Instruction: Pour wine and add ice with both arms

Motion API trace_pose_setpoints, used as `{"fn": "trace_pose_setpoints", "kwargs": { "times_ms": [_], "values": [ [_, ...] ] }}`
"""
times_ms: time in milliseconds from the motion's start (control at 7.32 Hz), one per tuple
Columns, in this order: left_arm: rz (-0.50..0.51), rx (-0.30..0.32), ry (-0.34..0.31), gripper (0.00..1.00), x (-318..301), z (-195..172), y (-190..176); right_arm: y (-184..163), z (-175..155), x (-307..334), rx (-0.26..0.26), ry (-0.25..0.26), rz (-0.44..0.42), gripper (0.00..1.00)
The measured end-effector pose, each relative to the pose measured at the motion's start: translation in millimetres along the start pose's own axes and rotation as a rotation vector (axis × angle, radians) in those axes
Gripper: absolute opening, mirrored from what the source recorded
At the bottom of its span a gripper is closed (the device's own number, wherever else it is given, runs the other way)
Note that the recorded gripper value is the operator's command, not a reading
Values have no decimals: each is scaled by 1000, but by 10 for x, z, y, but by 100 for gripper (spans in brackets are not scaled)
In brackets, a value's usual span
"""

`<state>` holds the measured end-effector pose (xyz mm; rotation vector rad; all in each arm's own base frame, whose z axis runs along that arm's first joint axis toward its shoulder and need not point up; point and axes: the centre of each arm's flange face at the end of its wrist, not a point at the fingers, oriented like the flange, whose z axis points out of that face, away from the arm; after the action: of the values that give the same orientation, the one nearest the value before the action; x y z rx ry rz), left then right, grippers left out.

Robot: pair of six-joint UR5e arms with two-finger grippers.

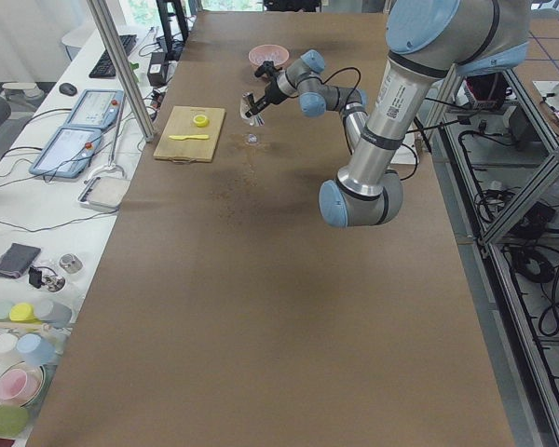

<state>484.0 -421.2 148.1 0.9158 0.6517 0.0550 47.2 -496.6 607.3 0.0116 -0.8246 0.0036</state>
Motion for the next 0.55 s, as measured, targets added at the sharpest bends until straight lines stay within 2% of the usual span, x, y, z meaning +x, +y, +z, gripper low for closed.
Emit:
{"fn": "trace_pose_setpoints", "kwargs": {
  "times_ms": [547],
  "values": [
    [29,-93,18,0,203,-107,-148,11,12,12,-3,-1,3,100]
  ]
}}
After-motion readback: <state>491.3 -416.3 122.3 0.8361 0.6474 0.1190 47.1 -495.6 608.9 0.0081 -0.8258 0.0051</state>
